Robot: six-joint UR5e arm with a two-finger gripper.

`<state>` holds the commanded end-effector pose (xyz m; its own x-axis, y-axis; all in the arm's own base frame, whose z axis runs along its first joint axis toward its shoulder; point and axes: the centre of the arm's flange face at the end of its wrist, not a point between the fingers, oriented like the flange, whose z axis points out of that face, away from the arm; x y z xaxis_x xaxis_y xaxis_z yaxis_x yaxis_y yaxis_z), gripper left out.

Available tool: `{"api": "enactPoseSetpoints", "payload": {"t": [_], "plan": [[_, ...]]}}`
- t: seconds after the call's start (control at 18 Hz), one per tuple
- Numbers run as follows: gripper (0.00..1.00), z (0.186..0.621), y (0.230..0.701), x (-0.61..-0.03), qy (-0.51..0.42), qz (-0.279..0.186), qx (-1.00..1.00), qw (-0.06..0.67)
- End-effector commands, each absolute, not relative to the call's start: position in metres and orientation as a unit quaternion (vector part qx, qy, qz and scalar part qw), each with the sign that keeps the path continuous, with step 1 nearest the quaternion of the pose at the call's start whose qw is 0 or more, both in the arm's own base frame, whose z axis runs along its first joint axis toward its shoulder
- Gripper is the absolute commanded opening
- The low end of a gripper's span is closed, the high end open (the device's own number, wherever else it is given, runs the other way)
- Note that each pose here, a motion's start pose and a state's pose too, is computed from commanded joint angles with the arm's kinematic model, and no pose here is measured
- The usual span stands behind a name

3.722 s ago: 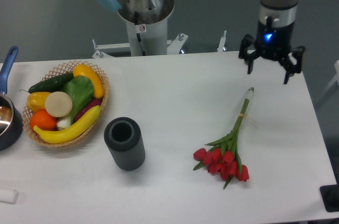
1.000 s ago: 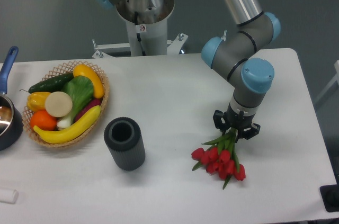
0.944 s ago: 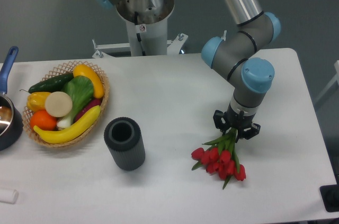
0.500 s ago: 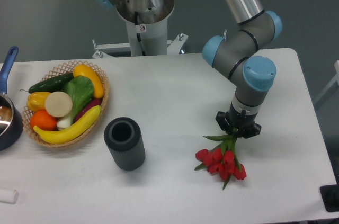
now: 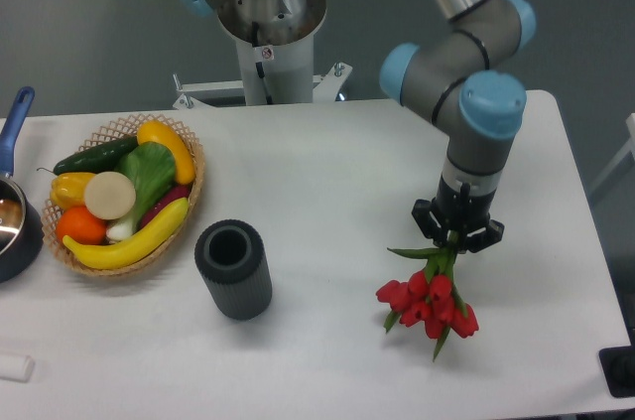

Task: Pick up the flowers from the table
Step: 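Lift the gripped tulip bunch up off the table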

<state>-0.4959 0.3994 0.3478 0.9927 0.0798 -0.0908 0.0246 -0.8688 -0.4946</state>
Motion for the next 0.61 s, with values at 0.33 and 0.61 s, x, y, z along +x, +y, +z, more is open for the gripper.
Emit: {"api": "enactPoseSetpoints", "payload": {"t": [0.33,0.61], "plan": [[0.23,0.432,0.387,-0.475,-0.035,0.049,-0.926,0.373],[0.23,0.455,0.370,-0.480,-0.039,0.054,-0.912,0.405]]}}
